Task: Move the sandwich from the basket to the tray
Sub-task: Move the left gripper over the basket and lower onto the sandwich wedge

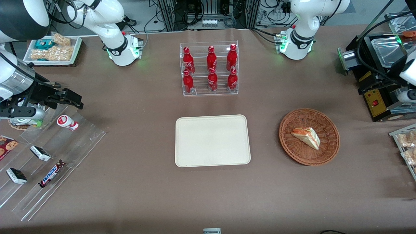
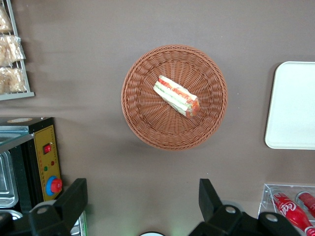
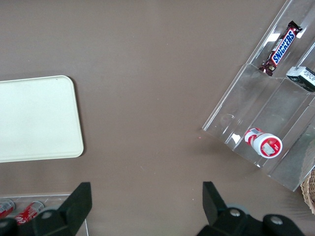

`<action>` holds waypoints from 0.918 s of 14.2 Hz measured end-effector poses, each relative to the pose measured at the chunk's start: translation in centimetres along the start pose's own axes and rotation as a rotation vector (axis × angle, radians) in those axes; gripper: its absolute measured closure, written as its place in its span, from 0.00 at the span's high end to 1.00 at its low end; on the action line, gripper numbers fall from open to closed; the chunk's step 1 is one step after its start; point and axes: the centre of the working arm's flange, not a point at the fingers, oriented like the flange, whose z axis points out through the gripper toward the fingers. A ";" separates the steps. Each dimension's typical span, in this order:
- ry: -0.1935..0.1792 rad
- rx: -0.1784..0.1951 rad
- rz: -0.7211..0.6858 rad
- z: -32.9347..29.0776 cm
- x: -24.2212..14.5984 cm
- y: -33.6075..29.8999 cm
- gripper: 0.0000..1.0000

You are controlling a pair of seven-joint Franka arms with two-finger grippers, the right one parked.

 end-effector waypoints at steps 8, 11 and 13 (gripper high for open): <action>-0.055 0.015 -0.029 10.9 4.0 0.7 1.00; -0.021 0.012 -0.213 18.2 4.4 1.1 1.00; 0.000 0.007 -0.417 20.8 3.9 1.8 1.00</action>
